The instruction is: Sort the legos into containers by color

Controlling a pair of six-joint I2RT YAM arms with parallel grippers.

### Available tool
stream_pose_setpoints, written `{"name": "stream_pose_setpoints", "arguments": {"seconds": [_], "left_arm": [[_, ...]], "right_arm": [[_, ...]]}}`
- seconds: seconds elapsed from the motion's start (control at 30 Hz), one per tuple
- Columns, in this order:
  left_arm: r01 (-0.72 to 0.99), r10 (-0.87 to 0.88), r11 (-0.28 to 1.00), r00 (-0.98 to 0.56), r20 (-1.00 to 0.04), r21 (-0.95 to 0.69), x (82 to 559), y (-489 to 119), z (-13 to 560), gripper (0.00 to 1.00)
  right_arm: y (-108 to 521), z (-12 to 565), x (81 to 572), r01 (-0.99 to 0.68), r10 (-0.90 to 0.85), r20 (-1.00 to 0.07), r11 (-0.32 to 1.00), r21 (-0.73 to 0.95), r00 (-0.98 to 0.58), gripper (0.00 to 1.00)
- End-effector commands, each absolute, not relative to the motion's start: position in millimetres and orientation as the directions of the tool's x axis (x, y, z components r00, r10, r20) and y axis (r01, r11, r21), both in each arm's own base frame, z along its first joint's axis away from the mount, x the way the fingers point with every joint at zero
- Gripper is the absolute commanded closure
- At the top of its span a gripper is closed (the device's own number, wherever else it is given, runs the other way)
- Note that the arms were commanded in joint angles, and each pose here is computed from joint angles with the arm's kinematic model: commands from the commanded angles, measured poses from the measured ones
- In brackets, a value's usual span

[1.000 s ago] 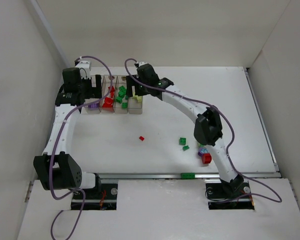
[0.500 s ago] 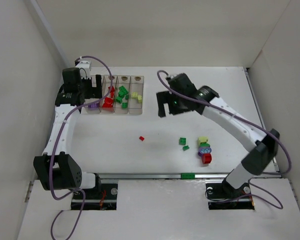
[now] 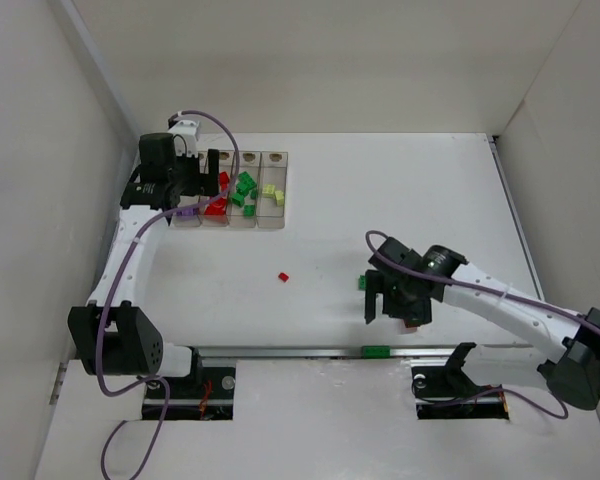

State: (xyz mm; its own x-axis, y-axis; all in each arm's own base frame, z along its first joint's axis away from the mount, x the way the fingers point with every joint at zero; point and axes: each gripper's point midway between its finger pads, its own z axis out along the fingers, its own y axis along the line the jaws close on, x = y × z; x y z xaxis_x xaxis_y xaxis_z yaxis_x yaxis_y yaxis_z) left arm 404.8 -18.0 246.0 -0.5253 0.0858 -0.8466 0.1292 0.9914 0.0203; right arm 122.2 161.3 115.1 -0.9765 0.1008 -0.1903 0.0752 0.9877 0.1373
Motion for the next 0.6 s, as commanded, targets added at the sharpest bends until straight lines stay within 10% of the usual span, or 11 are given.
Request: {"name": "stream_pose_setpoints", "arguments": {"seconds": [0.0, 0.57], "left_arm": [[0.154, 0.077, 0.988, -0.462, -0.883, 0.006, 413.5, -27.4, 269.6, 0.0], [0.166, 0.072, 0.986, -0.472, -0.879, -0.008, 411.3, -33.1, 267.2, 0.0]], "right_arm": [[166.8, 95.5, 105.8, 0.129, 0.146, -0.131, 0.983, 0.132, -0.98, 0.0], [201.7, 21.0, 101.4, 0.104, 0.118, -0.134, 0.988, 0.11, -0.984, 0.0]]}}
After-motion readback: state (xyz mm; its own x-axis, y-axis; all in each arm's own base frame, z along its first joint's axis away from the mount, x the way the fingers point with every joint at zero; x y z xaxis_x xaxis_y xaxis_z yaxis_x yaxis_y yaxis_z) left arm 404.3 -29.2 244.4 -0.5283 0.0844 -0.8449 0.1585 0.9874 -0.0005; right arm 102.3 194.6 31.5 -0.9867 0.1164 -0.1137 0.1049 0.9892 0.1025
